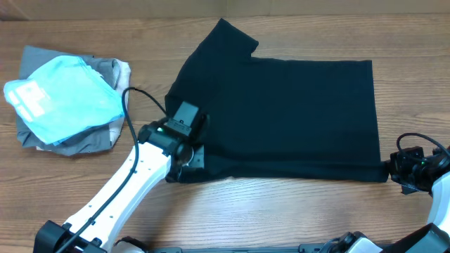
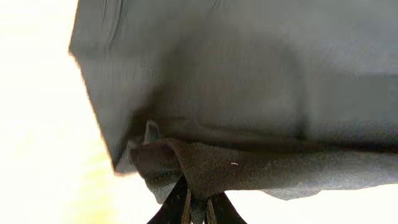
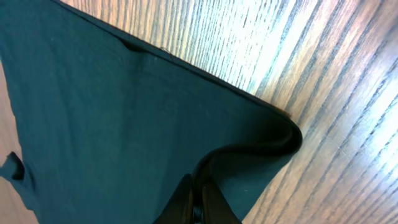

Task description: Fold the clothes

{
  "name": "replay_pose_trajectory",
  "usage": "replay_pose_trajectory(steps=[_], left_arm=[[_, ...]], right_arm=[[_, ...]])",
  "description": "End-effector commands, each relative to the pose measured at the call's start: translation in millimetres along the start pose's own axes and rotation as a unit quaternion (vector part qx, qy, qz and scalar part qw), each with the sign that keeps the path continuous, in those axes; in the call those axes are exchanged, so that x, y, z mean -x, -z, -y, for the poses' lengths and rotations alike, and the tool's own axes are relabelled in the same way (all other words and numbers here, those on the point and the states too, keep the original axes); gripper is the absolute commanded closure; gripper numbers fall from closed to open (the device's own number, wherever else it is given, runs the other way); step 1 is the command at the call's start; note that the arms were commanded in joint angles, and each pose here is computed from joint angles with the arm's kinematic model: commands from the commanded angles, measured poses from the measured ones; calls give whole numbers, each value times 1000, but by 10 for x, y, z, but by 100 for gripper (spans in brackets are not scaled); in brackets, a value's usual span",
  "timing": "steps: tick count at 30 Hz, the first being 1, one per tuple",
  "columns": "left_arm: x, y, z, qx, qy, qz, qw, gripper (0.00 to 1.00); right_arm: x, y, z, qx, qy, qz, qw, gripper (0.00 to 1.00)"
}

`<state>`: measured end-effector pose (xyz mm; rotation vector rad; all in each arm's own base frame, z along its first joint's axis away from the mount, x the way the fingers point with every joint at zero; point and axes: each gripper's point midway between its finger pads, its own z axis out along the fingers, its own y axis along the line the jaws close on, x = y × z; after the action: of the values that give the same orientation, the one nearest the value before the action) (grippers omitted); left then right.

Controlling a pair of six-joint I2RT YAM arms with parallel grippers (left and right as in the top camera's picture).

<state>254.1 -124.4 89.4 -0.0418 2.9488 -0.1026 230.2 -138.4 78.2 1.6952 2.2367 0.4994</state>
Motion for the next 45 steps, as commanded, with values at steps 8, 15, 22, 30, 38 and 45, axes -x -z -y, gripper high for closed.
replay_pose_trajectory(steps=[8, 15, 22, 30, 38, 45], left_arm=[[413, 136, 66, -9, -73, 84, 994, 89], [729, 214, 164, -23, -92, 151, 984, 90], [933, 289, 265, -38, -103, 196, 974, 90], [1035, 230, 282, -32, -100, 208, 972, 91], [1031, 134, 239, -17, -99, 198, 975, 69], [1009, 109, -5, 46, -89, 190, 977, 7]], right_arm=[[95, -16, -261, 38, 11, 22, 999, 96], [167, -29, -433, 58, 18, 44, 997, 96], [243, -94, -360, 38, 2, 55, 998, 96], [278, -345, -405, 54, -3, 24, 998, 96], [324, -368, -486, 74, 6, 27, 997, 62], [293, -361, -517, 84, 26, 19, 996, 7]])
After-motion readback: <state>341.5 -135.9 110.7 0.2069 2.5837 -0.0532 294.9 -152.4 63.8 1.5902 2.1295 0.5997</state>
